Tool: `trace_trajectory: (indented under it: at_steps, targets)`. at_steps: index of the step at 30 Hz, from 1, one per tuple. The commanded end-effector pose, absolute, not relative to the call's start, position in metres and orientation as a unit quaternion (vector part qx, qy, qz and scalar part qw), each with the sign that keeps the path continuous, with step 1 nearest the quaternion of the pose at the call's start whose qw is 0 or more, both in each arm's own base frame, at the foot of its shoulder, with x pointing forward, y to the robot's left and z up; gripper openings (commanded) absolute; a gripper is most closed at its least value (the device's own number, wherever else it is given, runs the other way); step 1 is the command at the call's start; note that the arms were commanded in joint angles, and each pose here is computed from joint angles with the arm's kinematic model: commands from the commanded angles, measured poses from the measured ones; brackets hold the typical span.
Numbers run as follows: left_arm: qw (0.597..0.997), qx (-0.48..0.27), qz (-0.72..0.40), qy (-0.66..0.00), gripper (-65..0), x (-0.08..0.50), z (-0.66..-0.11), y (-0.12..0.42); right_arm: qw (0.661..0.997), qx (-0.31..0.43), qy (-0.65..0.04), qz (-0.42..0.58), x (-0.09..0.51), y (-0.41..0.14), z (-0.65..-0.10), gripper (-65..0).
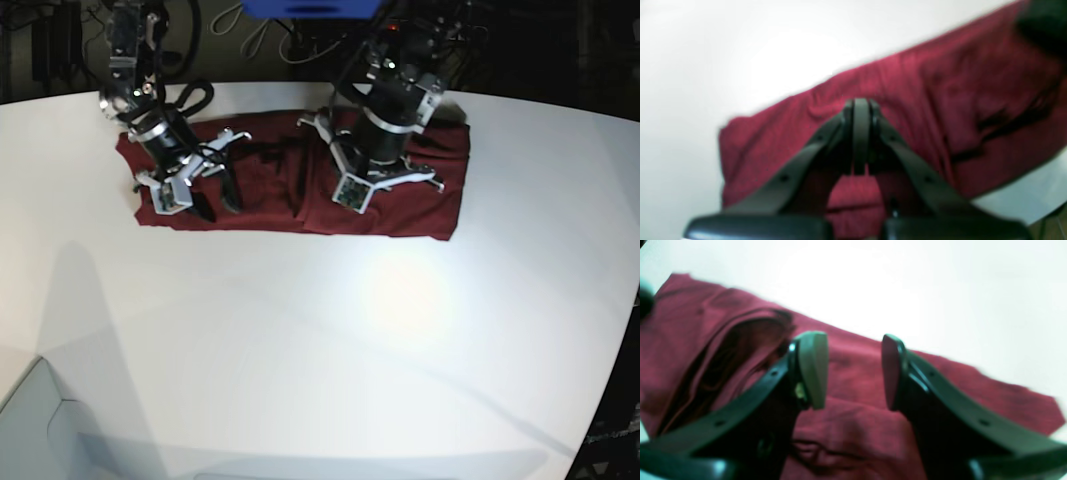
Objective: Layout the t-shirt on the table in an organized manner, then fold the t-shirt properly
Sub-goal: 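Press the folded layer flat with the left gripper and release, then raise the left gripper away from the folded shirt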
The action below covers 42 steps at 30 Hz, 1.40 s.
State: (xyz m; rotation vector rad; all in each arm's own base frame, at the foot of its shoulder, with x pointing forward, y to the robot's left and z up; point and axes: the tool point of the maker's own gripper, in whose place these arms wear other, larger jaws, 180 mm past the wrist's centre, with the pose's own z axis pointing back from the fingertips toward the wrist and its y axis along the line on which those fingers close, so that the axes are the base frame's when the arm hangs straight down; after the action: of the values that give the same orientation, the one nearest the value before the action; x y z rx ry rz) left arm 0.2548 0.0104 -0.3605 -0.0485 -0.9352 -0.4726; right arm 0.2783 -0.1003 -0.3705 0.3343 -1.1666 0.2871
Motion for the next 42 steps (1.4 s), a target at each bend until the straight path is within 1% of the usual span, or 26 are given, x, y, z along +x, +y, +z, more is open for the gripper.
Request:
trace_trajectory:
  at_steps: [1,4,11,18,20,22,26,28,30,33,42]
  targets:
    - [0.856,-0.021,-0.219,-0.467,-65.0,0.265,-0.351,0.011,0.797,0.162,-0.567,0.132,0.281,-0.101,-0.357,-37.7]
    - [0.865,-0.001,-0.202,-0.46,-65.0,0.269,-0.358,0.032,0.797,0.158,-0.567,0.135,0.279,-0.103,-0.356,-37.7]
    - [0.866,0.077,-0.122,-0.478,-65.0,0.278,-0.338,0.116,0.811,0.101,-0.569,0.092,0.273,-0.157,-0.358,-37.7]
    - [0.872,0.102,-0.145,-0.457,-65.0,0.279,-0.34,0.157,0.813,0.057,-0.578,0.038,0.27,-0.199,-0.355,-37.3]
    - [0.873,0.105,-0.15,-0.451,-65.0,0.278,-0.341,0.165,0.81,0.042,-0.586,0.007,0.27,-0.213,-0.353,-34.4]
    - [0.875,0.109,-0.15,-0.447,-65.0,0.276,-0.342,0.17,0.817,0.037,-0.576,-0.012,0.267,-0.217,-0.358,-29.8]
    - [0.876,0.121,-0.138,-0.445,-65.0,0.274,-0.341,0.183,0.858,0.034,-0.513,-0.009,0.26,-0.22,-0.38,-19.2]
    - [0.878,0.126,-0.133,-0.441,-65.0,0.27,-0.343,0.189,0.882,0.034,-0.471,-0.005,0.257,-0.218,-0.393,-13.8]
    - [0.88,0.127,-0.133,-0.437,-65.0,0.266,-0.346,0.191,0.895,0.036,-0.444,-0.002,0.253,-0.217,-0.401,-11.2]
    - [0.883,0.127,-0.132,-0.433,-65.0,0.263,-0.348,0.192,0.899,0.056,-0.434,0.03,0.254,-0.206,-0.402,-9.2]
    - [0.888,0.127,-0.135,-0.422,-65.0,0.253,-0.354,0.192,0.899,0.055,-0.434,0.029,0.255,-0.206,-0.401,-9.3]
